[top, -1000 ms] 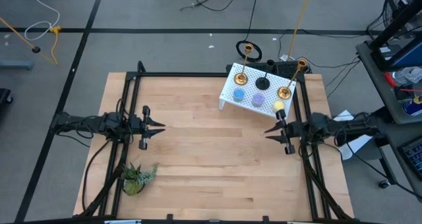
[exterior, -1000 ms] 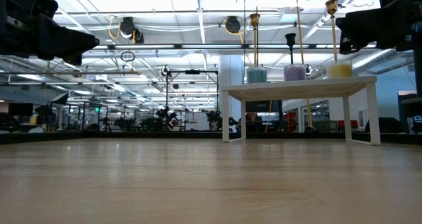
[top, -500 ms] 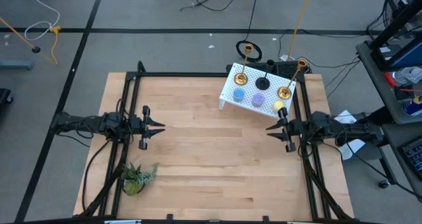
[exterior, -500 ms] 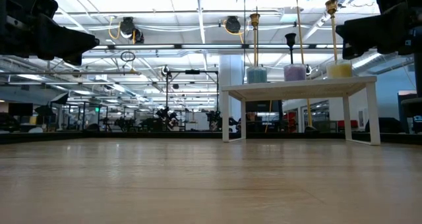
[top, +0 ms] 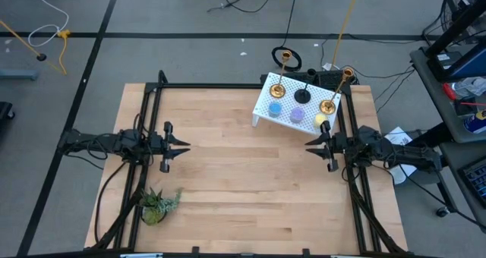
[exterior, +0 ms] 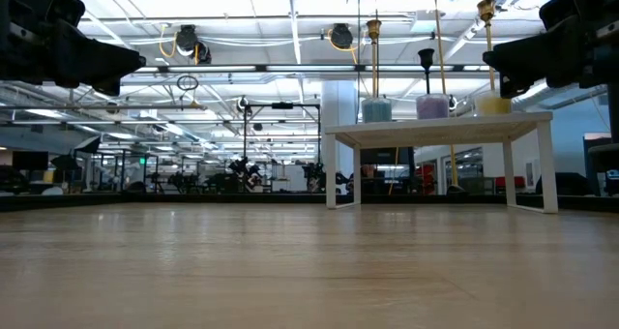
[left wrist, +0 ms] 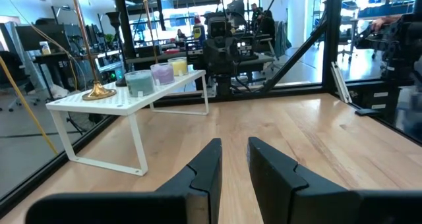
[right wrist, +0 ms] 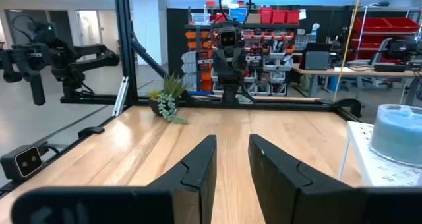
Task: Pick & Place candle stick holders
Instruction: Return to Home Position
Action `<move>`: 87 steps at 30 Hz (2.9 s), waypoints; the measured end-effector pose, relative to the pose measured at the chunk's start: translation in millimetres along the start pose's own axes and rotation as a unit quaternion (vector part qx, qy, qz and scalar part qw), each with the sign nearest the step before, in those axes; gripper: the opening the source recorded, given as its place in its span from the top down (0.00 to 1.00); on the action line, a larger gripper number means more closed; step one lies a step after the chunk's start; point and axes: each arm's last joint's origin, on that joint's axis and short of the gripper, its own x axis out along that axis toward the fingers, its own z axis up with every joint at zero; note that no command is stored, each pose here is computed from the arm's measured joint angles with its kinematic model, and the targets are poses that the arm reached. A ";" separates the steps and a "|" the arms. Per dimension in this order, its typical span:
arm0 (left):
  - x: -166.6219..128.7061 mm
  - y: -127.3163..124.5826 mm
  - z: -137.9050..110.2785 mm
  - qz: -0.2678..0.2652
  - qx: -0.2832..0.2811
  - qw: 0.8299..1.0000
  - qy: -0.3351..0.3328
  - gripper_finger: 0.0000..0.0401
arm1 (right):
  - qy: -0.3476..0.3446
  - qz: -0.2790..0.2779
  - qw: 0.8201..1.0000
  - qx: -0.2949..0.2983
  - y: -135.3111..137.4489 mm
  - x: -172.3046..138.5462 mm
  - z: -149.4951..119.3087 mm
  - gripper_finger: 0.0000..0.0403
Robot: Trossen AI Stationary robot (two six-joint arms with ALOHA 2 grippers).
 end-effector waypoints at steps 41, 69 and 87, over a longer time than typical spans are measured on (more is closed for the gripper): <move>0.0 0.0 0.0 0.000 0.000 1.000 0.000 0.80 | -0.015 -0.017 1.000 -0.006 -3.4 -0.3 3.2 0.79; 0.0 0.0 0.0 0.000 0.000 1.000 0.000 0.80 | -0.014 -0.017 1.000 -0.006 -3.4 -0.3 3.0 0.79; 0.0 0.0 0.0 0.000 0.000 1.000 0.000 0.80 | -0.014 -0.017 1.000 -0.006 -3.4 -0.3 3.1 0.79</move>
